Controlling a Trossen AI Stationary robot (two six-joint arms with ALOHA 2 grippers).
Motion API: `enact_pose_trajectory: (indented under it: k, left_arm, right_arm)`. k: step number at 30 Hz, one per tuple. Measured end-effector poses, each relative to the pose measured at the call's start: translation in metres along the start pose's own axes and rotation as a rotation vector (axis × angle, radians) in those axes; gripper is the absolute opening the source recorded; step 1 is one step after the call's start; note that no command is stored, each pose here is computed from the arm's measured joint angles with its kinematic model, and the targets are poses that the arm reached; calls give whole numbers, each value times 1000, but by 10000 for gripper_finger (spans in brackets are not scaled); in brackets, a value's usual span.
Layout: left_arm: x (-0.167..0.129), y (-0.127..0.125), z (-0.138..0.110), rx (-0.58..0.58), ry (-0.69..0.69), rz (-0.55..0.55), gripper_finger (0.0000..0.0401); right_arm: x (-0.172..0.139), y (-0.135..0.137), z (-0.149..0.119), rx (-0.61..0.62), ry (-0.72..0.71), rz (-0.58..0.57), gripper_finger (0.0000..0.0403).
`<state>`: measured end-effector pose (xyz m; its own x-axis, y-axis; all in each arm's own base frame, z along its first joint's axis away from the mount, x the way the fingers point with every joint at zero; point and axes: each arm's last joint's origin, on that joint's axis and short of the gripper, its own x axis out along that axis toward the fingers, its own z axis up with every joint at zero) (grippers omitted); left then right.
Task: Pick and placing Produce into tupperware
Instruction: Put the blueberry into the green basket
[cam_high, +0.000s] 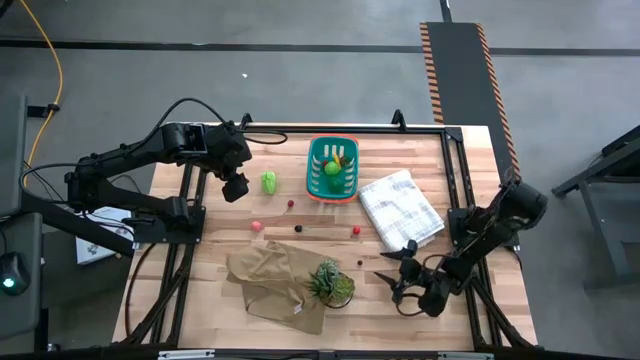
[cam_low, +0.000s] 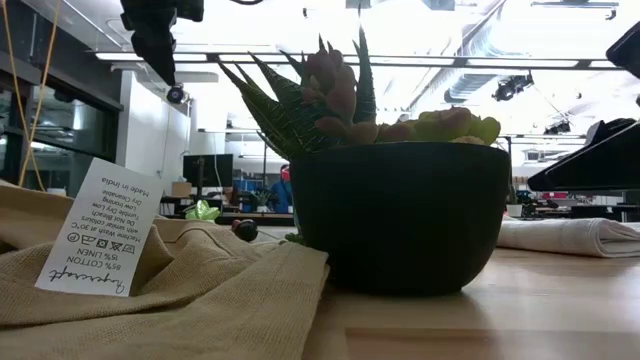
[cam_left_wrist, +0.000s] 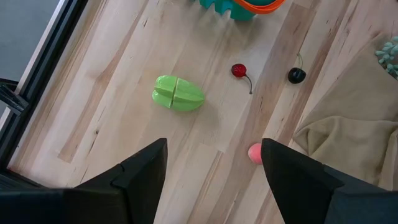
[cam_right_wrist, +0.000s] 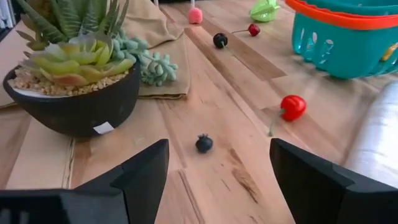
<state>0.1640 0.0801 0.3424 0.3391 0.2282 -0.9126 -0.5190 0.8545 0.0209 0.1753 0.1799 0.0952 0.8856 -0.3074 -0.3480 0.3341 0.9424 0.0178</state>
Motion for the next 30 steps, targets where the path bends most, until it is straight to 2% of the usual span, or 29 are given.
enact_pose_trajectory:
  k: [4,9,25,30]
  left_arm:
    - [0,0,0,0,0,0,248]
    - [0,0,0,0,0,0,248]
    - [0,0,0,0,0,0,248]
    - [0,0,0,0,0,0,248]
  right_arm:
    - [8,10,0,-26,4,-5,270]
    - [18,16,-2,20,38,39,270]
    - [38,6,4,19,82,24,270]
    - [43,6,-5,21,98,19,270]
